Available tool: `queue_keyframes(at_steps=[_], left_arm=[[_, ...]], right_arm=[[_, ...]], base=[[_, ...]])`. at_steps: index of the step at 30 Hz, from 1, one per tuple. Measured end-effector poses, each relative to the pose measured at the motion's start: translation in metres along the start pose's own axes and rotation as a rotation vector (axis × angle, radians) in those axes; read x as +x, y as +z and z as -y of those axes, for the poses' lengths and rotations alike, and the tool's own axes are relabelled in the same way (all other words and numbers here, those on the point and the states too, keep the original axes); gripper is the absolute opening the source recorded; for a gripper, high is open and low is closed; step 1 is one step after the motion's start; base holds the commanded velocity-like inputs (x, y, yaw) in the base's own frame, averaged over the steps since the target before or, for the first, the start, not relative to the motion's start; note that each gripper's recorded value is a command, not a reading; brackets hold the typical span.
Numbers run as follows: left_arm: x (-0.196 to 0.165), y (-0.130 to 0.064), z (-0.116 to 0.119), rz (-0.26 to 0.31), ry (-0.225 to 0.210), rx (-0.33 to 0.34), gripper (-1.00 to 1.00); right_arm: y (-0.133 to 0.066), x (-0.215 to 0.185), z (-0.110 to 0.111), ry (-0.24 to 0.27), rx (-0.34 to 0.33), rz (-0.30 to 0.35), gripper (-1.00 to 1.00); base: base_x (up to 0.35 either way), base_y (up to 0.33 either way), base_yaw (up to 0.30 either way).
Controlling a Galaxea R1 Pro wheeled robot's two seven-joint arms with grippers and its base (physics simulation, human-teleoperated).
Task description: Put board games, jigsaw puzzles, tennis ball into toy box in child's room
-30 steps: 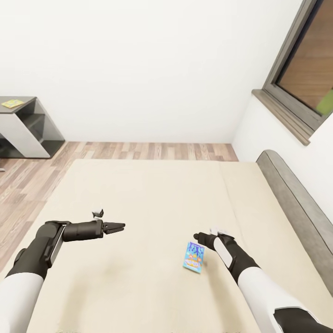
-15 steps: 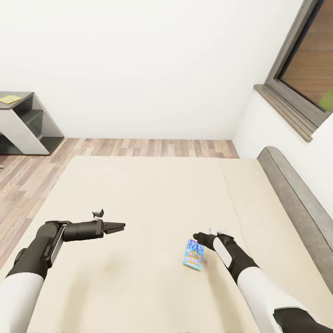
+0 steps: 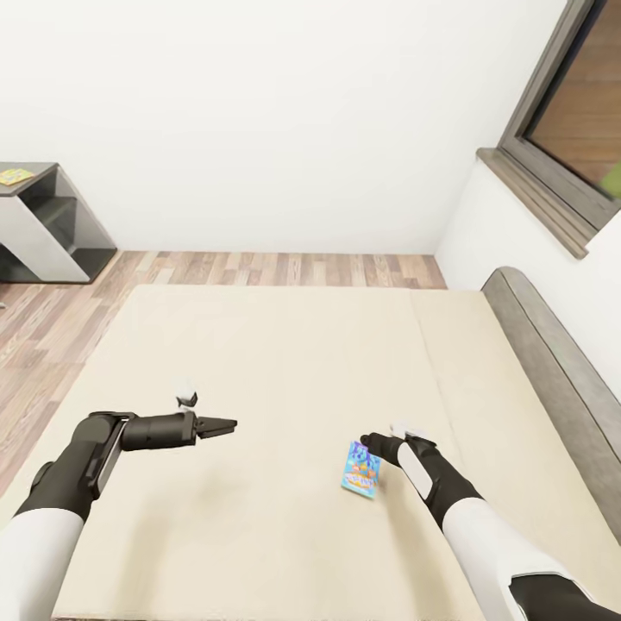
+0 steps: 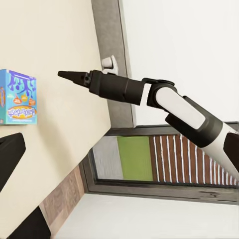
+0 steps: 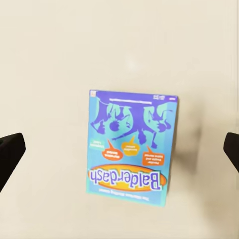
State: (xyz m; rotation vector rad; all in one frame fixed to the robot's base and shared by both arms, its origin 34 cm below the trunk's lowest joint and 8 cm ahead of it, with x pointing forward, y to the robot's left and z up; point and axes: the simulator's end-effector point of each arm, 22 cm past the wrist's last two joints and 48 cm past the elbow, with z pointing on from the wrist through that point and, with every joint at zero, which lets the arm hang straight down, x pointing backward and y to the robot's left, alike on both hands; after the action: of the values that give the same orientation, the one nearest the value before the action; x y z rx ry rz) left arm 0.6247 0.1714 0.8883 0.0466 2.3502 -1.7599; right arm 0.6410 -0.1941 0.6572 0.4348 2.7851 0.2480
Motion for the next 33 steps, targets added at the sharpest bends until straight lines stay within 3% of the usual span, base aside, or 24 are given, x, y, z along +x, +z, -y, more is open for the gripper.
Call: queue_keyframes(at_steps=[12,23,33], left_arm=[[0.006,0.005,-0.009,-0.015,-0.018,-0.002,1.00],[0.012,0.018,-0.013,-0.024,-0.035,0.012,1.00],[0.016,0.021,-0.020,-0.029,-0.050,0.012,1.00]], right_arm=[[0.007,0.007,0.001,0.002,0.002,-0.015,1.00],[0.009,-0.025,-0.003,0.001,0.000,0.018,1.00],[0.014,-0.027,-0.005,-0.005,-0.001,0.018,1.00]], base=[[0.000,0.000,0.000],[0.000,0.000,0.000],[0.000,0.000,0.000]])
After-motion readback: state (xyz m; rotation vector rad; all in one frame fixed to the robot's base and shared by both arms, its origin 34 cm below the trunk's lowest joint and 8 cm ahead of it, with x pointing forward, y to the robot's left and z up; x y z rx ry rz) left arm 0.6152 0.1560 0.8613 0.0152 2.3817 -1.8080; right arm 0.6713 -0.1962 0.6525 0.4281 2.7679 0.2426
